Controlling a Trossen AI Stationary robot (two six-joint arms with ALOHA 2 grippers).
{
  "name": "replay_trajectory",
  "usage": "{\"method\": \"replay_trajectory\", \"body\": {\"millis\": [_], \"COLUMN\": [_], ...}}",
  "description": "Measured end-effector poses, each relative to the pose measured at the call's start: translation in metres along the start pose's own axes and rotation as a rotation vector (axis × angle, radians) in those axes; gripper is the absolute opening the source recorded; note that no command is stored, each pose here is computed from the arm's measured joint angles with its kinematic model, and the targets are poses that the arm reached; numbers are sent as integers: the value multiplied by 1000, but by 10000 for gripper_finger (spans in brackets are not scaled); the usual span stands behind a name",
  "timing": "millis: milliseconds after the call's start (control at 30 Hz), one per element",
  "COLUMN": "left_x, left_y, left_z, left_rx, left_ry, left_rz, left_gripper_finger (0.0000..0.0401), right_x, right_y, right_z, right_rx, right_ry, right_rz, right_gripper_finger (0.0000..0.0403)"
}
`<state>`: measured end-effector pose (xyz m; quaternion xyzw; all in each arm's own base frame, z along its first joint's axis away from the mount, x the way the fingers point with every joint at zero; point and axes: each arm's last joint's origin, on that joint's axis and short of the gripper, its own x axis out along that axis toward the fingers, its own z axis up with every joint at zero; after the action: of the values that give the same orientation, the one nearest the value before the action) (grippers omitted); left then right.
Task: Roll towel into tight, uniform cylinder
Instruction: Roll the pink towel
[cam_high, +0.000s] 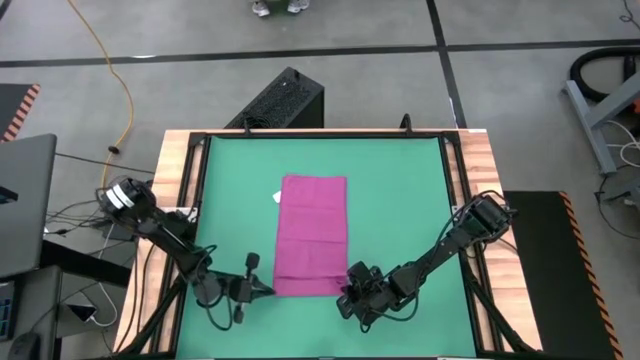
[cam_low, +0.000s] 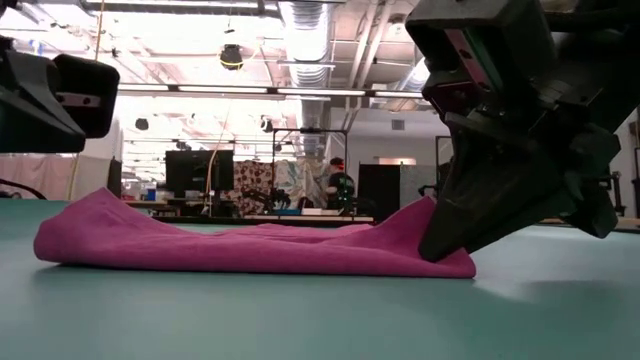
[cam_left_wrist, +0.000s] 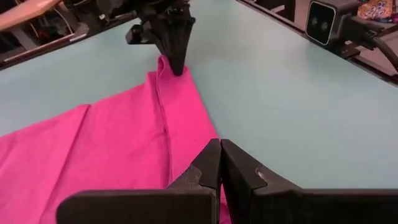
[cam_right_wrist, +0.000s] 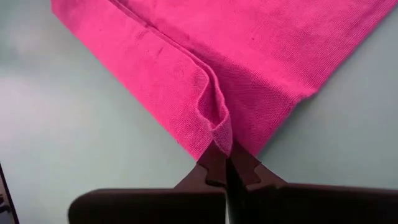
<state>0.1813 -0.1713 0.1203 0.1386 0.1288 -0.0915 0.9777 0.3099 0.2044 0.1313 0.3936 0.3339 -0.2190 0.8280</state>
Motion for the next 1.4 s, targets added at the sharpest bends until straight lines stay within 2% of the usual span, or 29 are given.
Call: {"method": "replay_trajectory", "body": {"millis": [200,333,500,667,1000,1133,1400], "left_x": [12,19,21,20,20,20,19], "left_y": [-7,-10,-7,-7,-8,-8,-8], "left_z": [-7,-19,-26,-32,-34,-34,-36], "left_rx": [31,47,2,-33,-68,-76,-75], "left_ry": [43,118,157,210,231,237,253], "left_rz": [18,49,110,101,73,51,46], "left_gripper_finger": [0,0,0,0,0,0,0], "right_x": [0,0,0,-1,-2,-4,-11], "right_y": [0,0,0,0,2,1,-5], "right_z": [0,0,-1,-3,-3,-7,-17], "right_rx": [0,6,6,-3,-77,-120,-197], "right_ry": [0,3,25,25,15,-39,-83], "right_rz": [0,1,4,6,16,0,-57], "right_gripper_finger": [7,7,7,9,37,48,96]}}
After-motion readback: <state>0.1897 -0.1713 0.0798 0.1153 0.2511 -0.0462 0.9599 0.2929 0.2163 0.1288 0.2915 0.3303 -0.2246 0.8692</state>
